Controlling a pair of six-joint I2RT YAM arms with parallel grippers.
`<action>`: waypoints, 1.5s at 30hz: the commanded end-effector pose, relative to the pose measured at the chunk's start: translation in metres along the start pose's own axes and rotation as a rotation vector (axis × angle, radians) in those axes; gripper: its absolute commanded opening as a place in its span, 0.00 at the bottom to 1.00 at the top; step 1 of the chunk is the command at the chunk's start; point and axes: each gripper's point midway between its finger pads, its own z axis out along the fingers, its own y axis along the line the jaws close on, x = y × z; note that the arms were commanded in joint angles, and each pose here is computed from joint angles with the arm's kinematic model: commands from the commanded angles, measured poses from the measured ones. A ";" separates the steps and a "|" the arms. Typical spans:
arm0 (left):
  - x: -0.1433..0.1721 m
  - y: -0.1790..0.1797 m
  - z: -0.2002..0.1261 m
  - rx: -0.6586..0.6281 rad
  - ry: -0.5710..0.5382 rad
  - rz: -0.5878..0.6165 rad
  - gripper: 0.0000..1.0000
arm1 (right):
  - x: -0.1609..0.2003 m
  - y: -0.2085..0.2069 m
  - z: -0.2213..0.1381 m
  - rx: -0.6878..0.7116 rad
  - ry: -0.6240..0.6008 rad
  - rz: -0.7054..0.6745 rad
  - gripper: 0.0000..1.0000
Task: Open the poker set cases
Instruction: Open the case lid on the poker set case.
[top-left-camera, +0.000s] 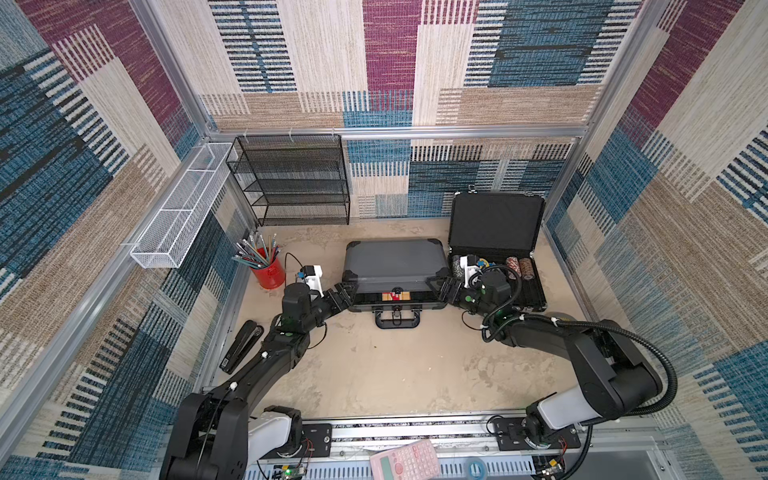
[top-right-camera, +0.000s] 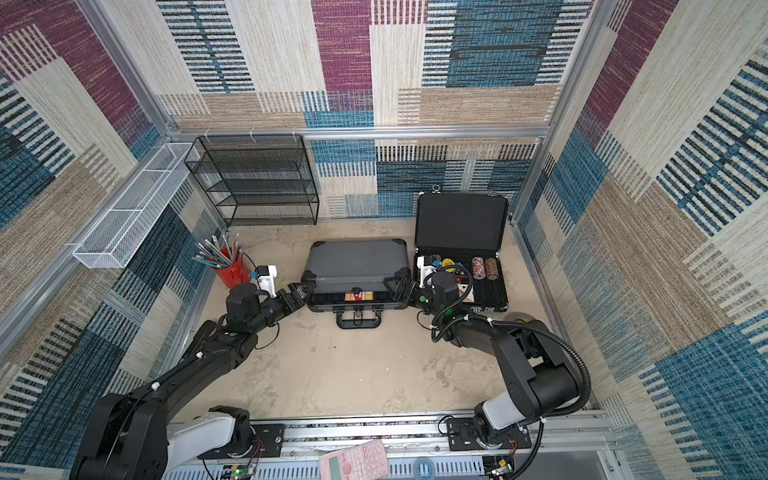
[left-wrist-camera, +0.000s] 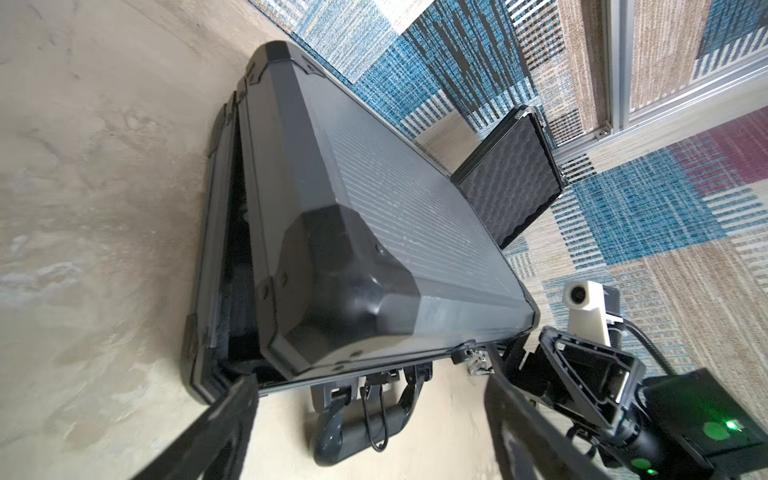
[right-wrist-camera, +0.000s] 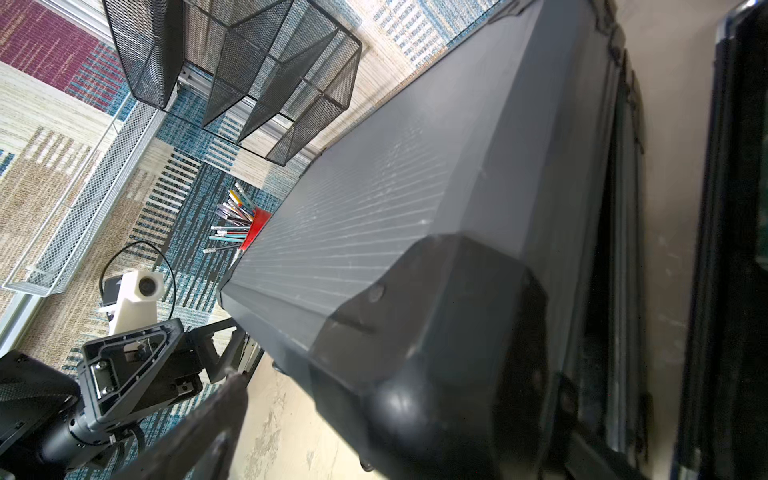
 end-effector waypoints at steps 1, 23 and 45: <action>0.003 0.012 -0.005 -0.060 -0.009 0.032 0.87 | -0.017 0.029 -0.002 -0.103 -0.043 -0.055 1.00; 0.032 0.064 0.028 -0.277 0.236 0.067 0.65 | -0.043 0.046 -0.001 -0.100 -0.089 -0.087 0.99; 0.052 0.104 0.043 -0.485 0.417 0.167 0.38 | -0.057 0.055 0.003 -0.096 -0.111 -0.115 1.00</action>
